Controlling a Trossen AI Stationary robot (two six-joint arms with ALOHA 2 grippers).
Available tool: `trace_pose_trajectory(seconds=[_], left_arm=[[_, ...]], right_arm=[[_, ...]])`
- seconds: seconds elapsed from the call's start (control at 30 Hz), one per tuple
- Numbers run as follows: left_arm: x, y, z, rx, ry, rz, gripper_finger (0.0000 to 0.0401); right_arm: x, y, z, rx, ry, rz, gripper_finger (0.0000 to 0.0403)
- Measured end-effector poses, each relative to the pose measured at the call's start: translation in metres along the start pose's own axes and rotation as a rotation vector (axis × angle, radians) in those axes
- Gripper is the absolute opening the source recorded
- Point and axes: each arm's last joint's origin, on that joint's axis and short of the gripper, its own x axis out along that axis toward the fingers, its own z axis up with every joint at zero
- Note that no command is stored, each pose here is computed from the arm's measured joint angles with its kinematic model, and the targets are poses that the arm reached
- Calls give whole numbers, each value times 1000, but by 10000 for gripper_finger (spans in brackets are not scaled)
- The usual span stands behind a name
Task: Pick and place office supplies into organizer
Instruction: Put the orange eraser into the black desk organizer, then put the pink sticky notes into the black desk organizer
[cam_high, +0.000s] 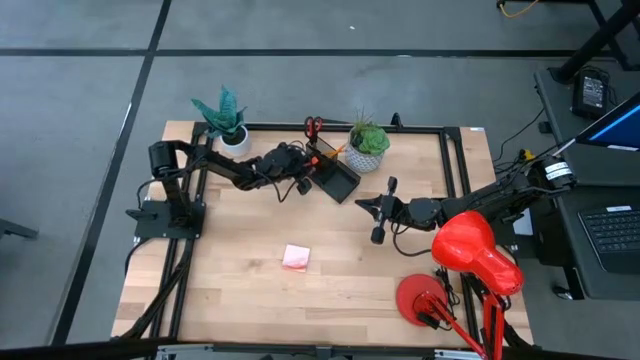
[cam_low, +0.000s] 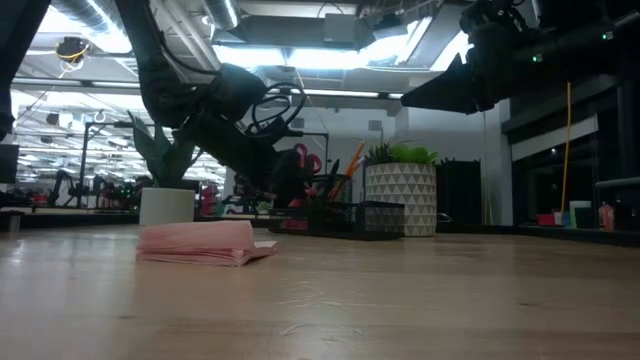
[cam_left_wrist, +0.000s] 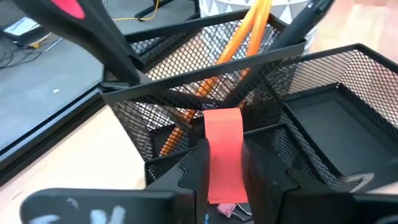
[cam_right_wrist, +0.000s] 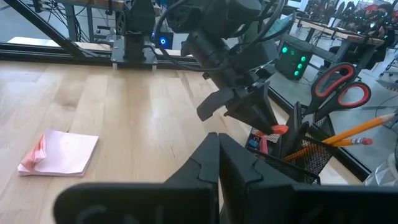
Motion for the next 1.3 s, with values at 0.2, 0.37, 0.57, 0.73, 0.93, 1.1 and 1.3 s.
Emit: trace_pose_trajectory(seconds=[0.2,0.37,0.57,0.73,0.93,1.1,1.3], left_arm=[[0,2,0,-4,0,5,107],[0,1,1,-4,-5,-3,128],[-5,-1,8,51,-30,-12,140],[-23,-12,29,124,-102,-54,136],[-61,-30,50,201,-114,-129,130],[-93,-45,62,233,-132,-205,129],[-124,-62,64,337,-130,-298,129]], right_arm=[[0,0,0,8,0,0,7],[0,0,0,9,0,0,7],[0,0,0,31,0,0,7],[0,0,0,31,0,0,7],[0,0,0,31,0,0,7],[0,0,0,33,0,0,7],[0,1,0,109,-4,16,7]])
